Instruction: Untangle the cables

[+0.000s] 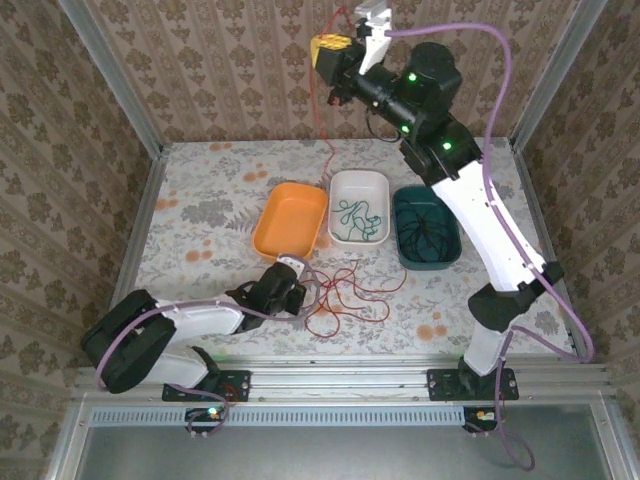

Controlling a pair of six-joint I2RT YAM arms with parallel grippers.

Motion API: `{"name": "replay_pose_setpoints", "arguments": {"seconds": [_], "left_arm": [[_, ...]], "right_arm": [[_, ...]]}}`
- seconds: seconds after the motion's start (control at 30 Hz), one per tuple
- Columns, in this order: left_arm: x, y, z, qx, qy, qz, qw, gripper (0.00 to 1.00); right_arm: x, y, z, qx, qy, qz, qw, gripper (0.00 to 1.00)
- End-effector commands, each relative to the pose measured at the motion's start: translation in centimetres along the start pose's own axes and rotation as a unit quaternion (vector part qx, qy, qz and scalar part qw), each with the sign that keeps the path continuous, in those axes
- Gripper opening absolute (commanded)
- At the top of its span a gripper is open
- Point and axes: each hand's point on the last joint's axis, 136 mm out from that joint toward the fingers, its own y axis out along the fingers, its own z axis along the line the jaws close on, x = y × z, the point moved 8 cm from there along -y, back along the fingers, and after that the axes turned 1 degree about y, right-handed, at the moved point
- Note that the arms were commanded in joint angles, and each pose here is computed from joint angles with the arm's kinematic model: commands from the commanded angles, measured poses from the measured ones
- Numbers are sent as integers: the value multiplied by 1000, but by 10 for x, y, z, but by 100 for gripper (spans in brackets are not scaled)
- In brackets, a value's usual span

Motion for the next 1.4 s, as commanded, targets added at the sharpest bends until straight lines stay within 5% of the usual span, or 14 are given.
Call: {"name": "replay_pose_setpoints", "arguments": {"seconds": [0.0,0.33,0.6,0.73,0.97,1.37], "left_arm": [[-1,-5,4,7,2,0,1000,0],[-3,-9,8,21,-6,-5,1000,0],[5,-18,14,24,-27,-27,999,0],[8,-22,17,25,-39,-39,998,0],[8,-25,23,26,-59,-45,997,0],[7,-23,24,25,-61,-38,997,0]], "right_arm": [[1,3,3,20,20,4,1000,0],[-122,37,-14,25,90,139,986,0],[-247,41,-17,58,193,261,944,0],[-282,40,-10,85,240,284,924,0],[-299,55,11,139,290,290,902,0],[-270,86,17,160,314,247,903,0]]}}
